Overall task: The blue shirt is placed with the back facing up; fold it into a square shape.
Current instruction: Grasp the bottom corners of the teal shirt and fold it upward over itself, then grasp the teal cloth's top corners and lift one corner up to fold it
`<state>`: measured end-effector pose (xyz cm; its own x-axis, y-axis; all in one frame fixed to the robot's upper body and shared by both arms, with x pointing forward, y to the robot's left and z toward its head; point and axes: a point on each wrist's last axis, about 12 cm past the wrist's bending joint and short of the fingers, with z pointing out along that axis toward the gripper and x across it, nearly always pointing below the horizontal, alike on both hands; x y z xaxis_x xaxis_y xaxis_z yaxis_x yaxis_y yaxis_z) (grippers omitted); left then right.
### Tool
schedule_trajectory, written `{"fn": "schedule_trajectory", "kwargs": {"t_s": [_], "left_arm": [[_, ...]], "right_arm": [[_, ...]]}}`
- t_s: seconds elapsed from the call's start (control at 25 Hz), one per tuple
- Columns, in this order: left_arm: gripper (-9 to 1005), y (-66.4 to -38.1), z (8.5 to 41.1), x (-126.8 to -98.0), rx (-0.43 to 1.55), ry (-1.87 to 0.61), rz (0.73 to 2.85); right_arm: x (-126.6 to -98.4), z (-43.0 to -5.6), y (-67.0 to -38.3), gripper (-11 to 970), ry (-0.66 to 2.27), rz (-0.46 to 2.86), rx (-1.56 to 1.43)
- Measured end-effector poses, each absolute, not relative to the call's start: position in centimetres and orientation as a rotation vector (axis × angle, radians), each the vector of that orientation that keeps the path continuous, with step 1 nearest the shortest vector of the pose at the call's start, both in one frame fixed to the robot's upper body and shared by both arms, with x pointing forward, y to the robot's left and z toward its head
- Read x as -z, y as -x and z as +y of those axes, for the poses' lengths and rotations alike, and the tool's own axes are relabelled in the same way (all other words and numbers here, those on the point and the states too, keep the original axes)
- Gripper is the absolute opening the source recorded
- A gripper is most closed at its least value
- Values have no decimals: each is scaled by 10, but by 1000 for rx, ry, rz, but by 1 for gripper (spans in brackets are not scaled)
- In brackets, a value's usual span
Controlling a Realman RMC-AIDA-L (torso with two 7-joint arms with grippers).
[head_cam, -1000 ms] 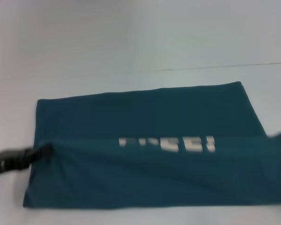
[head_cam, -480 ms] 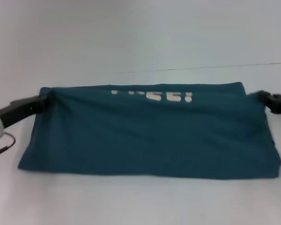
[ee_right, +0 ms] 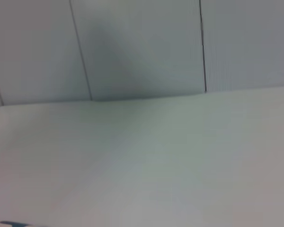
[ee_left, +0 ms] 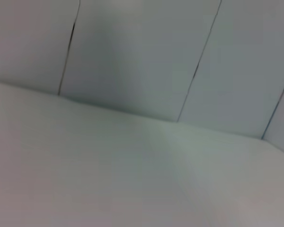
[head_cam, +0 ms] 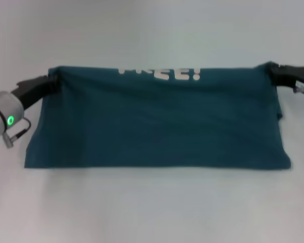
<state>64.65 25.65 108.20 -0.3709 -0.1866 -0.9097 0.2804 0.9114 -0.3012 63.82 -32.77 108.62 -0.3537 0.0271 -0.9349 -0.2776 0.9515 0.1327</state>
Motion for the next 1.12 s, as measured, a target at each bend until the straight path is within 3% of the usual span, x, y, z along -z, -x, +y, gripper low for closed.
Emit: {"fn": "schedule_trajectory", "kwargs": {"t_s": [0.36,0.84,0.92,1.12], "left_arm": [[31,-657,250,-1085,422,-70,1890],[61,-653,255,-1079,416,1,1890],[81,-651,259,-1077,408,45,1889],[251,-650,266,-1076,403,102,1877]], "right_arm": [[-1092,-318,-653,35,206,1909,-261],[-1084,-314,-651,36,258,1945,-199],[-1083,-318,-649,116,248,1948,-187],[-1086,-327,-648,307,178,1919,-196]]}}
